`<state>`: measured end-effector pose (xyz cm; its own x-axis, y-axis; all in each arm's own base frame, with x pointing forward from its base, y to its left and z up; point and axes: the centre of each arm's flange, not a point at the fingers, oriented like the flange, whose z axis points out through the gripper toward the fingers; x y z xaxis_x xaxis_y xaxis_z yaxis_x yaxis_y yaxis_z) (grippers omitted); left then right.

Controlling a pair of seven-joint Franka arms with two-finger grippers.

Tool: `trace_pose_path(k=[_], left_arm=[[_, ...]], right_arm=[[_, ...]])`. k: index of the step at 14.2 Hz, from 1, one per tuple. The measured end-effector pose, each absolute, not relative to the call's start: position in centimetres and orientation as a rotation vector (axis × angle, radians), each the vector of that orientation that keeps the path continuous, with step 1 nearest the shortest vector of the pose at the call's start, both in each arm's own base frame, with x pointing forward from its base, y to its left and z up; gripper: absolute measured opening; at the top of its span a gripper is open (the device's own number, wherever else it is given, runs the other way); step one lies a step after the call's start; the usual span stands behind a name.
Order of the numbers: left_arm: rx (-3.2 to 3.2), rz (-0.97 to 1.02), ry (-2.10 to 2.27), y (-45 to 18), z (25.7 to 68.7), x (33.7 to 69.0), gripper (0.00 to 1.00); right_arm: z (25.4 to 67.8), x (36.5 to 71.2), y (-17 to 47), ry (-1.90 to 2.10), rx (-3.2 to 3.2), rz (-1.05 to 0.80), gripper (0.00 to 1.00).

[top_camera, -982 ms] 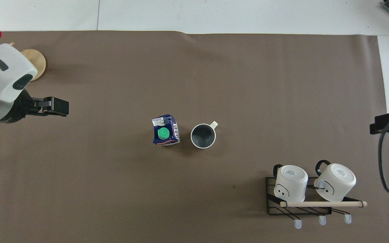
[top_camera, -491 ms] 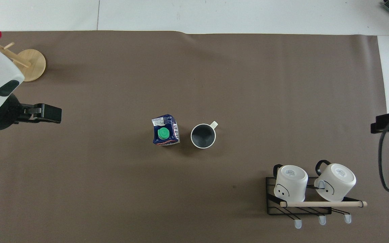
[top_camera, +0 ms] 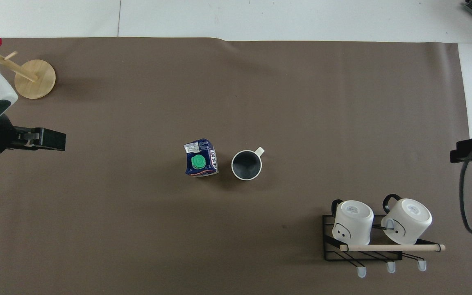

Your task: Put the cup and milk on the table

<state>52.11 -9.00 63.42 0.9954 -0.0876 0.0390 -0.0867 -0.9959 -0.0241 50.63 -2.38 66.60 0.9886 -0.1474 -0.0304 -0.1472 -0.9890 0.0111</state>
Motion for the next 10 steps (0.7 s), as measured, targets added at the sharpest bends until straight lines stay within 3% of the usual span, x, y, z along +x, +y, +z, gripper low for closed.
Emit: trace_pose_path(k=[10], left_arm=[[-3.117, -0.071, 0.135, -8.96, 63.69, 52.12, 1.00]], right_arm=[[66.58, 50.62, -2.44, -0.233, 3.124, -0.050, 1.00]])
